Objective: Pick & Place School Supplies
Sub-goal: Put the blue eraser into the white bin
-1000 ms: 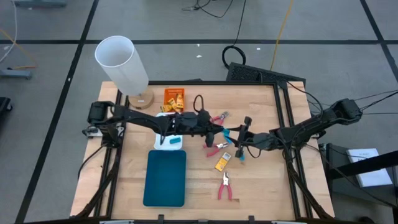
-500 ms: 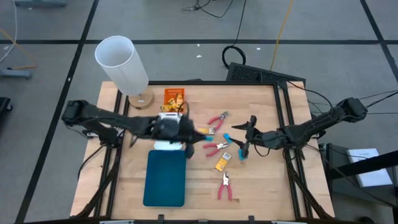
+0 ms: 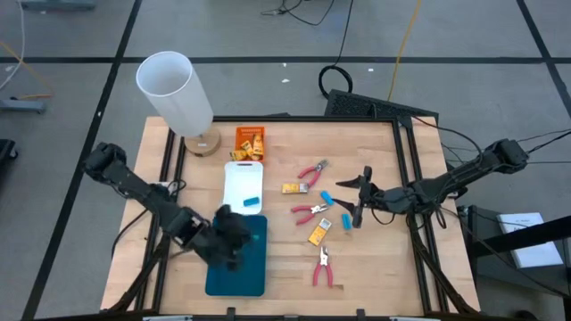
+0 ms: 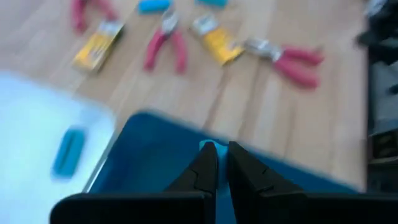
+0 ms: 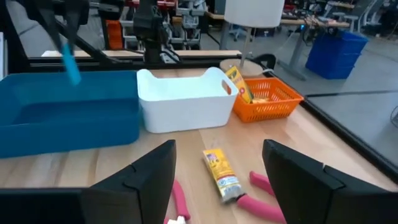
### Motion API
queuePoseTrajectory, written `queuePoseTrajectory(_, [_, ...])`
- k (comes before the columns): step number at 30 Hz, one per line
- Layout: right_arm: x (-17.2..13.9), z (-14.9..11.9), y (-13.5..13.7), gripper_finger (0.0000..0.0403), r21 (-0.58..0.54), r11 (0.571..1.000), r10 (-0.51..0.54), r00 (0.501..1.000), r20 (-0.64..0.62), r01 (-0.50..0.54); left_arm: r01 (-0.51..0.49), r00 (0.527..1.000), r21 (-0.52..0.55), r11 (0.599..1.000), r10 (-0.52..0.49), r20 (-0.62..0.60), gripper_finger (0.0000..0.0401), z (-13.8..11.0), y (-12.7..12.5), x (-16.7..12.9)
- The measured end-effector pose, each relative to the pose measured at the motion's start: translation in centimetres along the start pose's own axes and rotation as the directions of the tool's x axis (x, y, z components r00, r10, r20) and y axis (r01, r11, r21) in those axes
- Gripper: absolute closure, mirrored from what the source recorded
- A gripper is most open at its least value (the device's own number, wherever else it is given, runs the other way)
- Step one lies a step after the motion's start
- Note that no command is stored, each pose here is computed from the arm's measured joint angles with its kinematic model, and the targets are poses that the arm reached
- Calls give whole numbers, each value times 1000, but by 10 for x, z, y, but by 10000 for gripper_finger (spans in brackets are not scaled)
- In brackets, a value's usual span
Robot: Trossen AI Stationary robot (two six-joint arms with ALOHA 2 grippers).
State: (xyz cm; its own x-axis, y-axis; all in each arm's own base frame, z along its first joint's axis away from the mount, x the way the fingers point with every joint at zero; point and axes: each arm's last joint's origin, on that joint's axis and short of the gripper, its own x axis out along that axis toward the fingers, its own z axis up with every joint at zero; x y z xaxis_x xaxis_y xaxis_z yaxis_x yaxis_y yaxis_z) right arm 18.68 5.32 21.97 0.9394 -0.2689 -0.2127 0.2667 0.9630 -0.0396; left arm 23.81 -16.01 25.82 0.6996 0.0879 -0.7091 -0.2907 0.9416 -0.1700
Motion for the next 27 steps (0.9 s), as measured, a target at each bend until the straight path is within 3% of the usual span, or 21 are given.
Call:
queuePoseTrajectory(6, [0, -4, 0, 175, 33, 999, -1, 1000, -9, 1, -104, 993, -60, 993, 101, -54, 384, -31, 2, -8])
queuePoseTrajectory(14, [0, -1, 0, 177, 44, 999, 1, 1000, 11, -2, -40, 986, -129, 991, 18, -164, 384, -70, 15, 16])
queuePoseTrajectory(23, [0, -1, 0, 181, 30, 1000, 2, 1000, 16, -2, 23, 986, -173, 985, -51, -158, 384, -79, 21, 29])
queuePoseTrajectory(27, [0, -1, 0, 181, 30, 1000, 2, 1000, 15, -3, 8, 986, -208, 978, -42, -159, 334, -76, 24, 32])
